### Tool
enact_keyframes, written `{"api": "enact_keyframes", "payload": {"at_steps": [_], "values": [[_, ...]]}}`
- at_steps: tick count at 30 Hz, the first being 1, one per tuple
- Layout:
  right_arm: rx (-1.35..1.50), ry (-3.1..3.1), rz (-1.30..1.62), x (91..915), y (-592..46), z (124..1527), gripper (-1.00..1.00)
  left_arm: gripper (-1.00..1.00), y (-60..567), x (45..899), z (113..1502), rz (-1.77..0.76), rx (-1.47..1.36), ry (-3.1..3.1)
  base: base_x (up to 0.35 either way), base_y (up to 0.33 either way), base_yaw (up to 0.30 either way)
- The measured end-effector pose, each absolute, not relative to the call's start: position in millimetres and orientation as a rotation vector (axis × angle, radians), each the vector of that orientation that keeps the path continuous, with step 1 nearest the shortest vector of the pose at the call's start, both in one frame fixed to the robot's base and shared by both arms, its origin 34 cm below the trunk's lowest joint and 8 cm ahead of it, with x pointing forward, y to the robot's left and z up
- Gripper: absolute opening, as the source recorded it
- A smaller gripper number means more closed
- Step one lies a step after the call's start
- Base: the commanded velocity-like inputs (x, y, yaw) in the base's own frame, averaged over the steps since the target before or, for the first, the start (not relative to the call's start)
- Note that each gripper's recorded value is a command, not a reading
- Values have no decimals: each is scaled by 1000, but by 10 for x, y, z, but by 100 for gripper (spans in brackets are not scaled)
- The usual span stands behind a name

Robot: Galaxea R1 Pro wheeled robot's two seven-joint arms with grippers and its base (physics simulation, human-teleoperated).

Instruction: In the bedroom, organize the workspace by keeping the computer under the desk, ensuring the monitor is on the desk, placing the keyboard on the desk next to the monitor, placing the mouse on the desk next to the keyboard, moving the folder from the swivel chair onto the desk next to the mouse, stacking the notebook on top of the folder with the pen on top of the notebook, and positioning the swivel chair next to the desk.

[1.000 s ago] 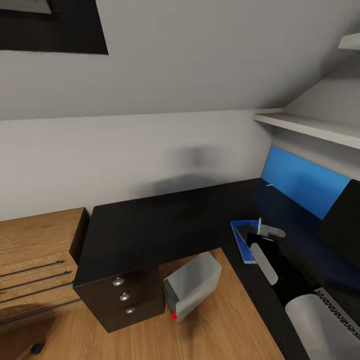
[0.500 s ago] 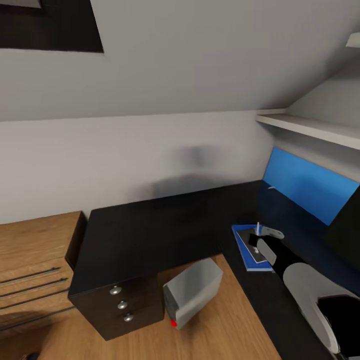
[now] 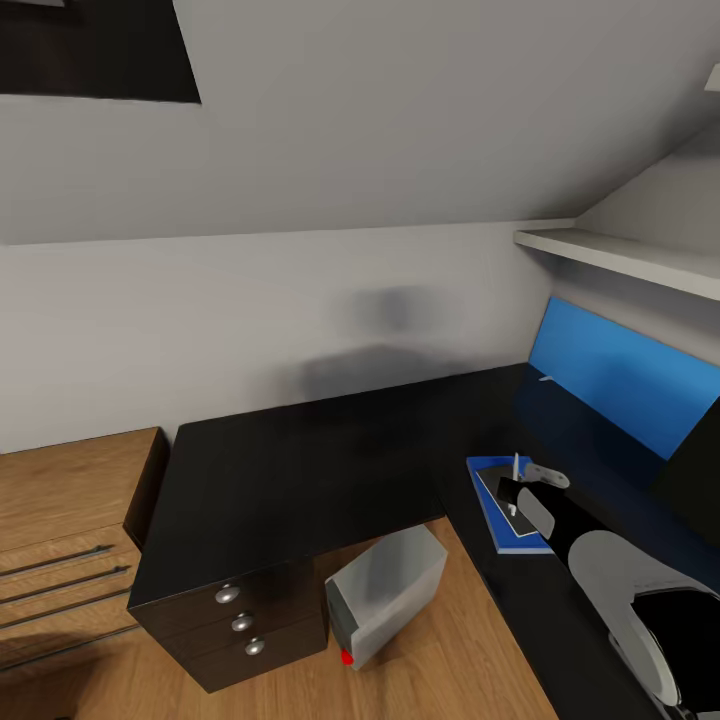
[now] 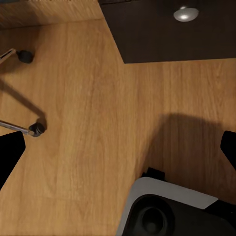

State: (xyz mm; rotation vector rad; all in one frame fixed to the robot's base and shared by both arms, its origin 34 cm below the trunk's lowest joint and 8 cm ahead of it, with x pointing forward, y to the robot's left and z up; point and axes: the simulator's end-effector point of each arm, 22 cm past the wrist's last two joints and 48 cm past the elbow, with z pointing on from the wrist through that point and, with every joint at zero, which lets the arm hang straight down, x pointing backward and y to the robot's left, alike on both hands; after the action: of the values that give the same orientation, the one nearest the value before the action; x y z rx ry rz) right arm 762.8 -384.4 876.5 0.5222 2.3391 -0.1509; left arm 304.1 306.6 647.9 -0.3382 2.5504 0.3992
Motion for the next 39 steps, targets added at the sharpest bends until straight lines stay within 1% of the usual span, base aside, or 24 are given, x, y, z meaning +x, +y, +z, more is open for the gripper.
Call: {"api": "enact_keyframes", "payload": {"at_steps": [19,29,39], "values": [[533,2355,-175,7558,-3906,8705,-100,100,3093,3047,6493,410,-349,2540,130,-24,0],[574,2363,-277,7449,-4123,8687,-100,100,3091,3048,6495,412,-357,2538,21,0,0],[579,2362,-294,7471,-4167,8631,-100,100,3098,3085,6436,416,-362,2537,1,0,0]]}}
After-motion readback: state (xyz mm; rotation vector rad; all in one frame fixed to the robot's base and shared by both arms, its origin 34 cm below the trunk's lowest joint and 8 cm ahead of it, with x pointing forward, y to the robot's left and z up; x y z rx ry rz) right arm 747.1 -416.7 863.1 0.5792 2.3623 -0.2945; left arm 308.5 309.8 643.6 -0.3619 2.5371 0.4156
